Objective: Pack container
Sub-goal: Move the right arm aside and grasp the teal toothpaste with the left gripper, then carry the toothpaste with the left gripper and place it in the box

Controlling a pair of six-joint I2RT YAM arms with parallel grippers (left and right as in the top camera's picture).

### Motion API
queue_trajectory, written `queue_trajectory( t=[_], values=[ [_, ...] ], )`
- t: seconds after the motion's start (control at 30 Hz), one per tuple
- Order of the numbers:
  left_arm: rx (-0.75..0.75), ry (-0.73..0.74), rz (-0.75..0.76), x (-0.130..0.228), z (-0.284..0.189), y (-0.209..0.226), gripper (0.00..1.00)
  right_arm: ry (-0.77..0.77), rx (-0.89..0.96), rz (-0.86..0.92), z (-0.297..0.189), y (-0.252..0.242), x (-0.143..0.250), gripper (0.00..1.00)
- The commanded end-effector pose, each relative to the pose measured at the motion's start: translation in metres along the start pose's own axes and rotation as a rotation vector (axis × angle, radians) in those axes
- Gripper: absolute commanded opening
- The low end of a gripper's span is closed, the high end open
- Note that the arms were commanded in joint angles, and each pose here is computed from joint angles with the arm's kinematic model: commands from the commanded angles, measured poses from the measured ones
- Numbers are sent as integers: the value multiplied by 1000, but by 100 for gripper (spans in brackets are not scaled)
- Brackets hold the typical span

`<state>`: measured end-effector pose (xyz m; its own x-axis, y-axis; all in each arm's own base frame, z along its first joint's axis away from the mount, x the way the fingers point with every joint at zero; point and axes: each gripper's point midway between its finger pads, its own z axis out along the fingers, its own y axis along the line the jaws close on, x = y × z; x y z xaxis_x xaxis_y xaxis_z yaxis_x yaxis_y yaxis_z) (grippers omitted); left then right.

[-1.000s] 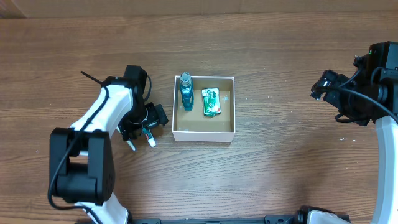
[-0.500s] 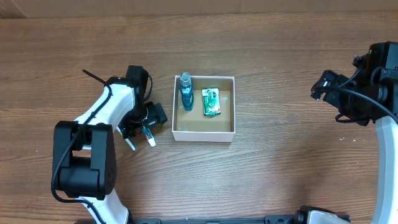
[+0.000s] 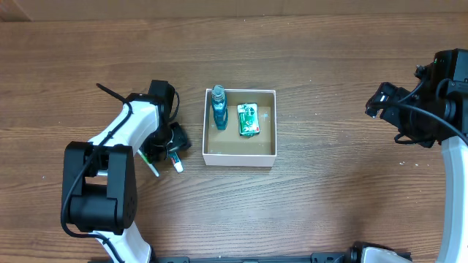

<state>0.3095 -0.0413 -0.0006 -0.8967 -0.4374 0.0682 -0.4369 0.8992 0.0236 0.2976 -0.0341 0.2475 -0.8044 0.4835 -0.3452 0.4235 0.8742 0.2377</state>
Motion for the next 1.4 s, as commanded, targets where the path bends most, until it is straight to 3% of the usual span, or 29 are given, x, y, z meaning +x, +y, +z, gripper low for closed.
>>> queue_trajectory(
  t=[0.0,0.1,0.23,0.4,0.53,0.67,0.77,0.87,0.93,1.2,1.23,1.27,1.3,1.37],
  values=[
    [-19,4,-6,2,3,3,48,1,-6,-7,1,1,1,100],
    [-21,7,-6,3,3,4,25,1,-7,-7,1,1,1,100],
    [-25,12,7,4,2,5,14,1,-6,-10,1,1,1,100],
    [-51,-13,32,-7,-22,4,9,1,-6,-10,1,0,1,100],
    [-27,-157,101,-27,-92,-15,9,-1,-7,-10,1,1,0,100],
    [124,-416,361,-14,-188,-78,8,-6,-8,-11,1,1,-1,100],
    [134,-587,699,32,-226,-129,4,-14,-11,-12,1,2,-3,100],
    [48,-651,984,69,-220,-163,4,-17,-12,-12,1,2,-4,100],
    [20,-636,1096,78,-199,-181,4,-17,-12,-12,1,2,-4,100],
    [-82,-384,1131,65,-98,-190,4,-12,-11,-12,1,2,-3,100],
    [-78,-355,1137,68,-92,-190,6,-12,-11,-12,1,2,-3,100],
    [-83,-344,1139,69,-88,-189,32,-12,-11,-12,1,2,-3,100],
    [-88,-339,1141,70,-88,-188,44,-12,-11,-12,1,2,-3,100],
    [-83,-346,1139,70,-98,-187,56,-10,-10,-11,1,1,-2,100]
  ],
)
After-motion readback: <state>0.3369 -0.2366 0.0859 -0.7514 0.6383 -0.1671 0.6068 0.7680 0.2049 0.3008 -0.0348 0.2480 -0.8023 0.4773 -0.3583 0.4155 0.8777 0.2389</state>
